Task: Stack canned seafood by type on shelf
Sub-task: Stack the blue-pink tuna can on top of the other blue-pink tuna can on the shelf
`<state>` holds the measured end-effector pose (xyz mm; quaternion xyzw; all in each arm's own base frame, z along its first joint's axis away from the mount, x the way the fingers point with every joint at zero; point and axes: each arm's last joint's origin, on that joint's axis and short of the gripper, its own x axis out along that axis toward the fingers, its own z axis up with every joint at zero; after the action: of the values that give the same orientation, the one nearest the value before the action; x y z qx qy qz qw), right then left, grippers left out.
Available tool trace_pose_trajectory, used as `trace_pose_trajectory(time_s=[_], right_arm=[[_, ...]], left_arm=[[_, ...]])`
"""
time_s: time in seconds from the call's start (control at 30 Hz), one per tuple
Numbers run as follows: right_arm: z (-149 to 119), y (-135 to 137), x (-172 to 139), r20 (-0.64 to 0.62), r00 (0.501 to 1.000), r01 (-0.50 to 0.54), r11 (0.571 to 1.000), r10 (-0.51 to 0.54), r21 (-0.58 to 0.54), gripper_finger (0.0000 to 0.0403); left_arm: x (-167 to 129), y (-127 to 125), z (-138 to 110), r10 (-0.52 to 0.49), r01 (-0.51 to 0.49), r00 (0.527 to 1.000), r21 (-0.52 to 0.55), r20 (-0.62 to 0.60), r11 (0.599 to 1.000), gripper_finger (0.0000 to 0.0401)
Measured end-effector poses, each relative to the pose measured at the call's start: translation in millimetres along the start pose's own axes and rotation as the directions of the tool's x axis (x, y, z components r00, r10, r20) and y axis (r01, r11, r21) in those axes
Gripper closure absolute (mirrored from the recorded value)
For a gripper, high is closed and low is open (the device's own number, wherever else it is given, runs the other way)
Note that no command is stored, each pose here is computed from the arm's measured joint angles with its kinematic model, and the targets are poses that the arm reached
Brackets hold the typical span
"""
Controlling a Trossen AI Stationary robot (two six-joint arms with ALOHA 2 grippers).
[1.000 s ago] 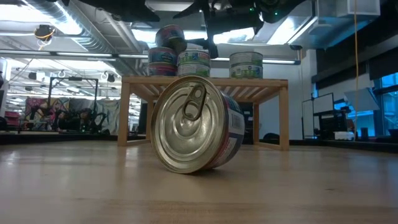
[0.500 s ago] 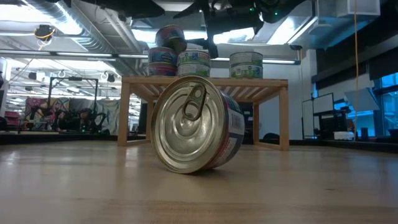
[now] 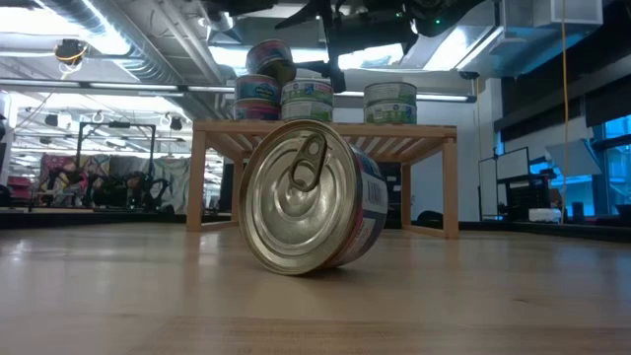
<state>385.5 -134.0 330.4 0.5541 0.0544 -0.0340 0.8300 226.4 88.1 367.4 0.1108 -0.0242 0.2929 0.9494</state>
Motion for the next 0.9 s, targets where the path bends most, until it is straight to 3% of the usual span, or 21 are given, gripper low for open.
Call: trace_pose_trajectory(time_s=[0.2,0.4,0.67,0.9], right_arm=[[-0.1,-0.1,0.1,-0.001,1.0,0.001,1.0,-0.001,0.0,0.0118],[-0.1,-0.1,0.0,-0.001,1.0,0.001,1.0,-0.001,0.0,0.0118],[-0.1,-0.2,0.0,-0.001,1.0,0.001,1.0,-0.001,0.001,0.0118],[-0.1,-0.2,0.1,-0.001,1.0,0.002,1.0,-0.002,0.0,0.0118]], left_arm=[[15.2,23.0,24.6,0.007,-0.009,0.99,-0.012,-0.142,1.0,0.0292],[38.0,47.2,35.7,-0.147,0.108,0.954,-0.159,-0.262,0.981,0.0292],[76.6,72.0,16.1,-0.311,0.196,0.858,-0.298,-0.409,0.934,0.0292],[99.1,83.5,2.1,-0.424,0.277,0.814,-0.377,-0.396,0.884,0.0292]])
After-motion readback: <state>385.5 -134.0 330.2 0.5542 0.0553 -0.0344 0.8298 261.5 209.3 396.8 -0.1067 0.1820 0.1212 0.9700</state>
